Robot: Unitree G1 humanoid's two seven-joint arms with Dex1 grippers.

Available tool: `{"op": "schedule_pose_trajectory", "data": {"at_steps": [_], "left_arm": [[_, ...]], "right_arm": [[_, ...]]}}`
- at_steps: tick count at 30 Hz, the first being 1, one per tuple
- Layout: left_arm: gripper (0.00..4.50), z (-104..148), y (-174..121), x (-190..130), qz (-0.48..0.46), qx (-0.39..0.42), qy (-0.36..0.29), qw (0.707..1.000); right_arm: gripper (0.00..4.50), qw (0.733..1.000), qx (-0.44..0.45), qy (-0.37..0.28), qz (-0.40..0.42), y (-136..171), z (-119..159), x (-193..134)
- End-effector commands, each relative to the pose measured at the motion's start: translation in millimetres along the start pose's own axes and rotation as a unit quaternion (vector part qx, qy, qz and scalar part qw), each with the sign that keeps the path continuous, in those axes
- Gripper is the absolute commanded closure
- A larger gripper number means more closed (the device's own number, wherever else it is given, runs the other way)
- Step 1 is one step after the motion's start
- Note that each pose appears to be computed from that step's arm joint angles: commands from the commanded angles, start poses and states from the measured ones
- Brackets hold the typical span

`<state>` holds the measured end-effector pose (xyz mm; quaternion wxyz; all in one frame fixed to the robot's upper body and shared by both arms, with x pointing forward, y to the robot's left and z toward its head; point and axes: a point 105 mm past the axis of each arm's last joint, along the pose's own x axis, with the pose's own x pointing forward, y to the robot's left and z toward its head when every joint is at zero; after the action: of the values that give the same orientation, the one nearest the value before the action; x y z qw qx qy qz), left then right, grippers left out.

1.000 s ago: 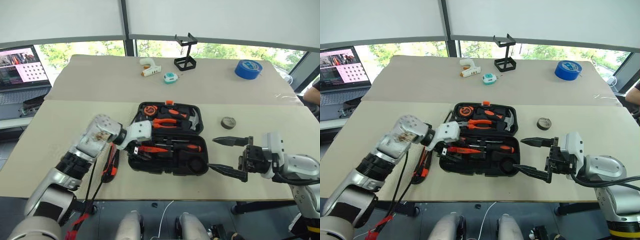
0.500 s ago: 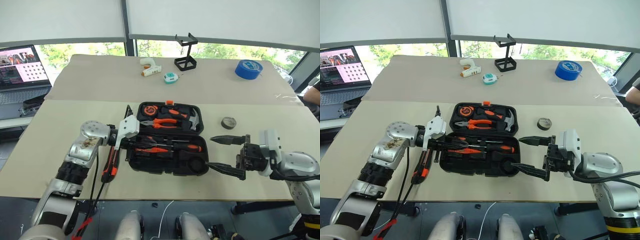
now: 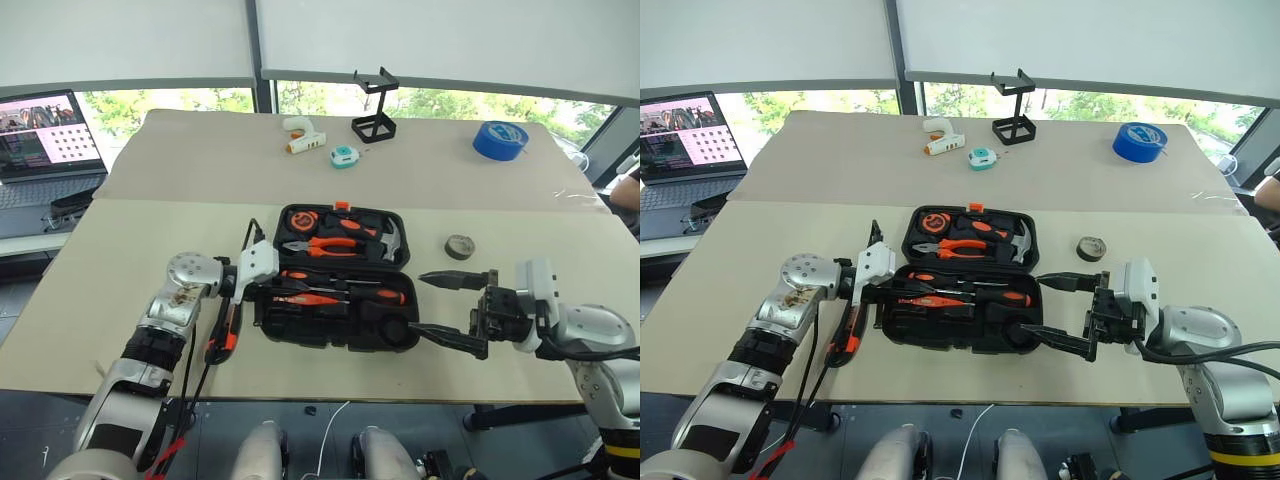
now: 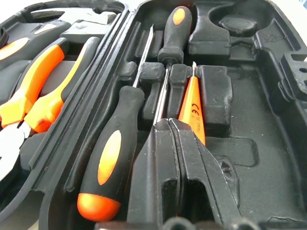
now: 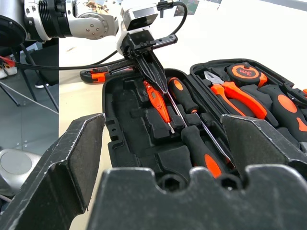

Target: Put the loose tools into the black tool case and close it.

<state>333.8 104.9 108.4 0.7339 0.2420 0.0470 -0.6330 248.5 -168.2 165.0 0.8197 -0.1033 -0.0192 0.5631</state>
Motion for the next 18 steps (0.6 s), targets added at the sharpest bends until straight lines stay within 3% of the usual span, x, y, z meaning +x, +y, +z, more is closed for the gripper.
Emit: {"op": "schedule_pose_trajectory", "data": {"at_steps": [1, 4, 9, 13, 16, 18], "left_arm": [[4.44, -13, -14, 11, -0.041, 0.017, 0.048, 0.998], [4.44, -22, -15, 13, -0.048, 0.019, 0.092, 0.994], [4.44, -28, -16, 19, -0.045, 0.018, 0.107, 0.993], [4.44, -19, -13, 20, -0.033, 0.012, 0.075, 0.997], [4.44, -8, -6, 6, -0.005, 0.017, 0.042, 0.999], [4.44, 9, 3, -12, 0.035, -0.008, -0.012, 0.999]], "right_arm": [[0.00, 1.000, -0.010, -0.010, 0.001, 1, 7, 1], [0.00, 1.000, -0.010, -0.012, 0.001, 0, 6, 2], [0.00, 1.000, -0.011, -0.016, 0.001, -2, 6, 5], [0.00, 1.000, -0.012, -0.018, 0.000, -4, 6, 6], [0.00, 1.000, -0.016, -0.017, -0.007, -7, 4, 3], [0.00, 0.999, -0.024, -0.016, -0.018, -10, 3, -4]]}}
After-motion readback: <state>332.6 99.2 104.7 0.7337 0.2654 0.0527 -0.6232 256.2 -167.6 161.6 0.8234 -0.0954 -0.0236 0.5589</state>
